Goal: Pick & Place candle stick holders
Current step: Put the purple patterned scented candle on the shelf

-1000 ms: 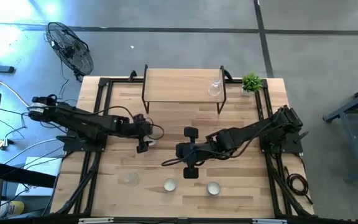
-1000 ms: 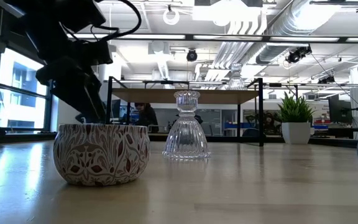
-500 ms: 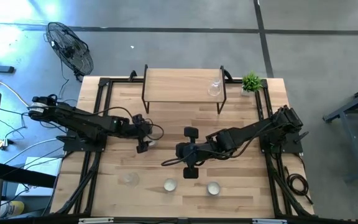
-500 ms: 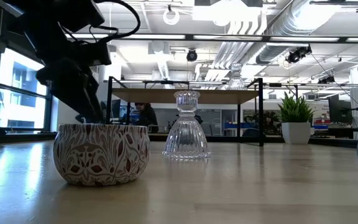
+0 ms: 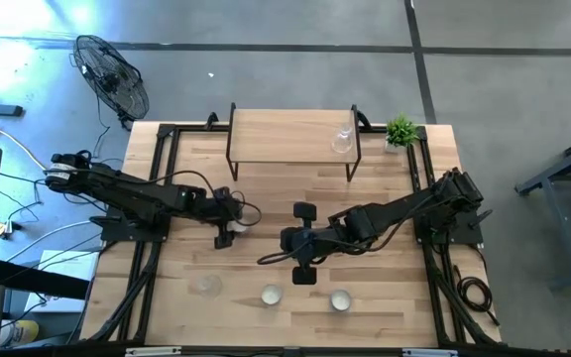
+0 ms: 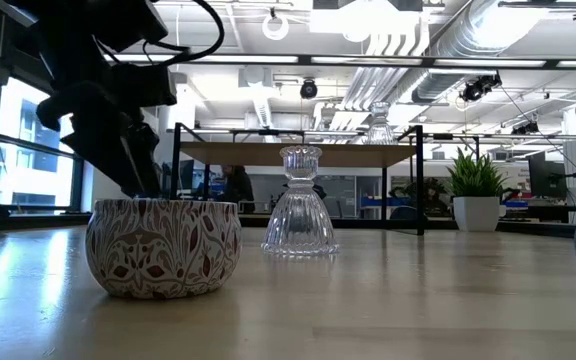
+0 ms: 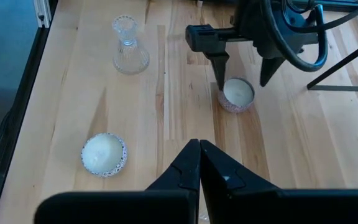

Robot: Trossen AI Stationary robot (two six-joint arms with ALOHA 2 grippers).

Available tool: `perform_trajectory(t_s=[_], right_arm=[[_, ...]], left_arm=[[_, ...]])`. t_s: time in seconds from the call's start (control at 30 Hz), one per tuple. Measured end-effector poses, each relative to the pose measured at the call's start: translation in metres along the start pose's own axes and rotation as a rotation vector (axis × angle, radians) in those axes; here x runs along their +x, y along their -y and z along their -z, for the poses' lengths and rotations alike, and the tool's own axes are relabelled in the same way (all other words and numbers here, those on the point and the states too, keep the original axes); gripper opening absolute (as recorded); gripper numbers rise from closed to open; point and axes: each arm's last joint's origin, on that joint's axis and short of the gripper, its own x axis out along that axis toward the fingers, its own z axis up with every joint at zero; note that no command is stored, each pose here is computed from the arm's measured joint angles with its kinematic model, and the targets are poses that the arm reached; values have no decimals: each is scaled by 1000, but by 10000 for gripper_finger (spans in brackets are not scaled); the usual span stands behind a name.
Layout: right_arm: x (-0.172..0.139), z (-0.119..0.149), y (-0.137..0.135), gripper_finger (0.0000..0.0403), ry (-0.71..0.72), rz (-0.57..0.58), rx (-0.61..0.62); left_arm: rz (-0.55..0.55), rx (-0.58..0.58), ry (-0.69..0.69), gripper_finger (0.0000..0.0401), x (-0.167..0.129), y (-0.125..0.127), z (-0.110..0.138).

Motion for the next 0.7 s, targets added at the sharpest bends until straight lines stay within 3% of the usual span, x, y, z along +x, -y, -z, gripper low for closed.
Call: perform_trajectory(t_s=[0.17, 0.7], right_arm=[[0, 0, 0, 2, -5, 1, -2], [0, 1, 1, 2, -11, 23, -6]], left_arm=[[-42, 16, 5, 349, 0, -1, 0], [-35, 18, 6, 349, 0, -1, 0]])
